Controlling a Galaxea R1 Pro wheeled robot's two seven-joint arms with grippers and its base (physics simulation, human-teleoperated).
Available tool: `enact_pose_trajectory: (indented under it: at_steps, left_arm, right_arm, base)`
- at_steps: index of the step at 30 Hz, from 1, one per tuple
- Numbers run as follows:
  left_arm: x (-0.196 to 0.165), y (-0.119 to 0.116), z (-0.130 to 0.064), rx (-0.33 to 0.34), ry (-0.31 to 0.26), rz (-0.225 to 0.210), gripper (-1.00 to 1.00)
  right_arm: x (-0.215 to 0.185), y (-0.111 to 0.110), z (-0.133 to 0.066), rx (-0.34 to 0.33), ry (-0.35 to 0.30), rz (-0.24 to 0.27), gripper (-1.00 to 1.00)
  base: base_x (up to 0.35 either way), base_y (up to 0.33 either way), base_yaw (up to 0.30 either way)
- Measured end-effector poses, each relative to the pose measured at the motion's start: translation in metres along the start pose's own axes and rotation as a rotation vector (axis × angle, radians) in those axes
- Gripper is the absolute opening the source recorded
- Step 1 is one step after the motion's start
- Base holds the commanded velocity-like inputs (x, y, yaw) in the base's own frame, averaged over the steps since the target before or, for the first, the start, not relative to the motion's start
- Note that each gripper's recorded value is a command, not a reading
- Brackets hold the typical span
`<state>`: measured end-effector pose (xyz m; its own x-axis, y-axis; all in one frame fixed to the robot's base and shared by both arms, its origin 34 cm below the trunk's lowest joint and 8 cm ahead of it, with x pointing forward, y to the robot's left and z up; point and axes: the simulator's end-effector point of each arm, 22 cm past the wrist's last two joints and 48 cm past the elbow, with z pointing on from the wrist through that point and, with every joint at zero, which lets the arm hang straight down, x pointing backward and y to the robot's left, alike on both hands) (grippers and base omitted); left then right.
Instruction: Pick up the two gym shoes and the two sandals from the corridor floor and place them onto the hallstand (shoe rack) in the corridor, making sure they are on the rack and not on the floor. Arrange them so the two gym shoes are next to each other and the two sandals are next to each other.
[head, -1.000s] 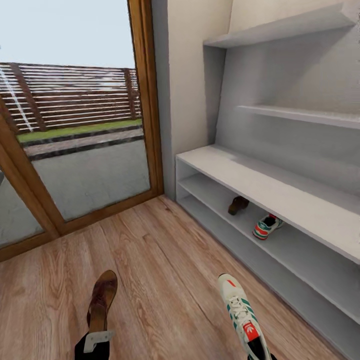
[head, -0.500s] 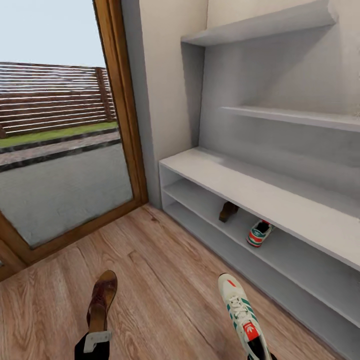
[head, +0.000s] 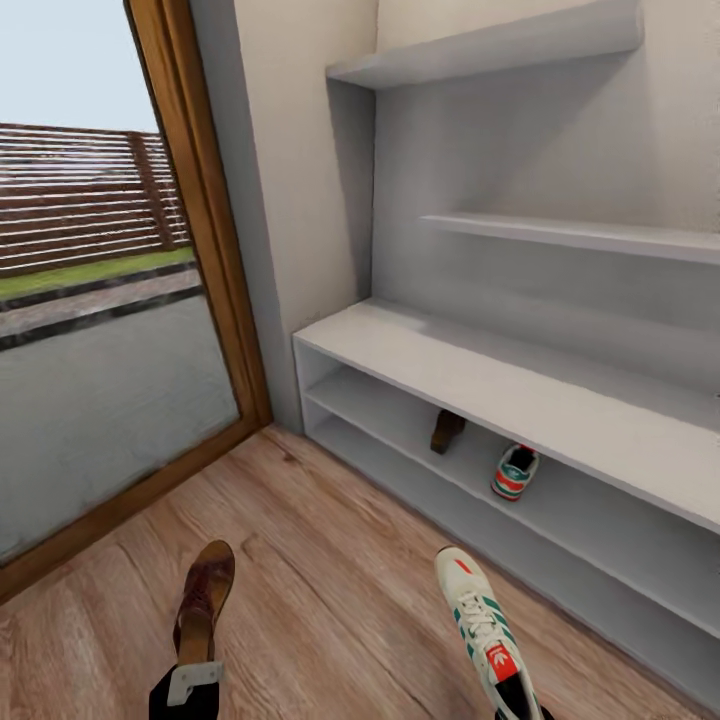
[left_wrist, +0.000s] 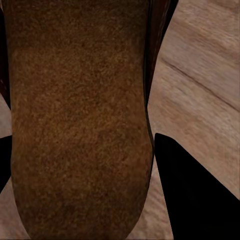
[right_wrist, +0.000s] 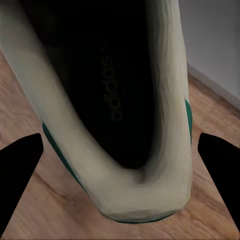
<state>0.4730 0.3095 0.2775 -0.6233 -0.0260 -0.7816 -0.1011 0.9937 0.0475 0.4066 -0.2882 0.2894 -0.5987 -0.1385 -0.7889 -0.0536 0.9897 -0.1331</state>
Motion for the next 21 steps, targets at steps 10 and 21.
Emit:
enact_pose_trajectory:
  at_steps: [10,21]
  left_arm:
    - [-0.0001,0.0,0.0,0.0,0.0,0.0,-1.0]
    - [0.0,-0.0001,0.0,0.001,0.0,0.001,-1.0]
  right_arm:
    - [0.0003,0.0002,-0.0001,0.0,0.001,0.0,-1.0]
    - [0.0004,0.0002,-0.0002,0.0,0.001,0.0,-1.0]
  base:
    - [0.184,0.286,-0.264]
    - [0.18,0.291,-0.264]
